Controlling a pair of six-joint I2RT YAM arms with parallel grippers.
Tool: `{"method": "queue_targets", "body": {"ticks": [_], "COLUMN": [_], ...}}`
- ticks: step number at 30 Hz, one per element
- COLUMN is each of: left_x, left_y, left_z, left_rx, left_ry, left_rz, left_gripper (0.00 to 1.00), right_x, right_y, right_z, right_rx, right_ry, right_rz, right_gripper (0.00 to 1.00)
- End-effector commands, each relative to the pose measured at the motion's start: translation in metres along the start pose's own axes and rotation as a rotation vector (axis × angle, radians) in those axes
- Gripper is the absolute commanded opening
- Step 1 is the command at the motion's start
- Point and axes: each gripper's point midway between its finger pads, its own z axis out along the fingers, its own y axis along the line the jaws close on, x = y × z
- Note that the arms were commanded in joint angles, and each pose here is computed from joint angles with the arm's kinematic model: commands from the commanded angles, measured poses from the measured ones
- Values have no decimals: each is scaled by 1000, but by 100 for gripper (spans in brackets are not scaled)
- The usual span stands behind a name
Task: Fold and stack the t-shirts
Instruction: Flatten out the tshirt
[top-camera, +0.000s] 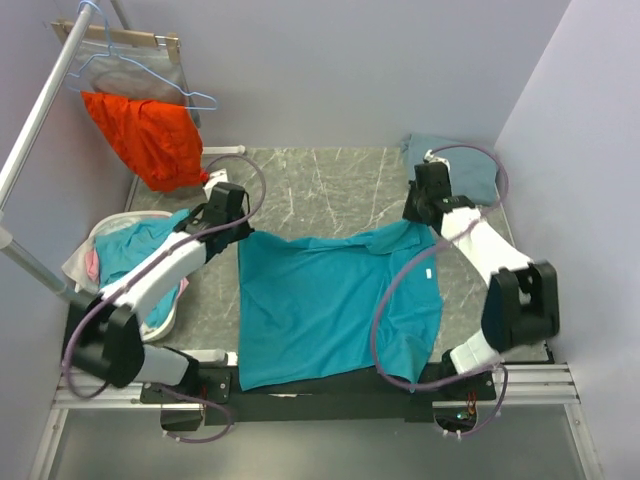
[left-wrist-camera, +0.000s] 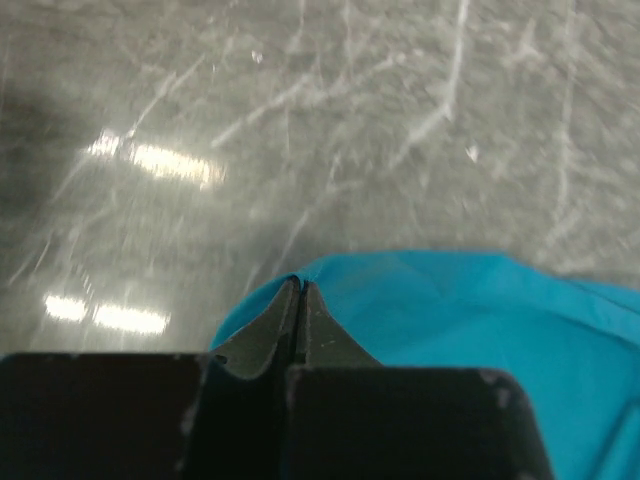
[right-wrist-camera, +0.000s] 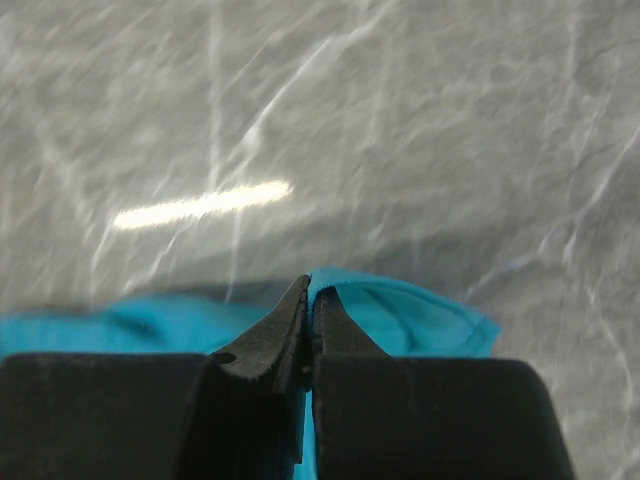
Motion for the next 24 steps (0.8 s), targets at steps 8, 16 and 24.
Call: {"method": "queue_targets", "body": {"ticks": [8, 16, 24], "left_x": [-75, -110, -88], "left_y": [1, 32, -22], "left_z": [103, 144, 101], "left_rx": [-106, -210, 87], "left_ry": [-235, -254, -170], "left_rz": [-16, -1, -61], "left_gripper": [1, 42, 50], "right_x": [-93, -134, -100], "right_y": [-30, -62, -32], "right_z": [94, 101, 33], "right_rx": [164, 321, 79], "right_ry": [-149, -237, -195], "right_rz": [147, 152, 153], "right_gripper": [1, 100, 100]}}
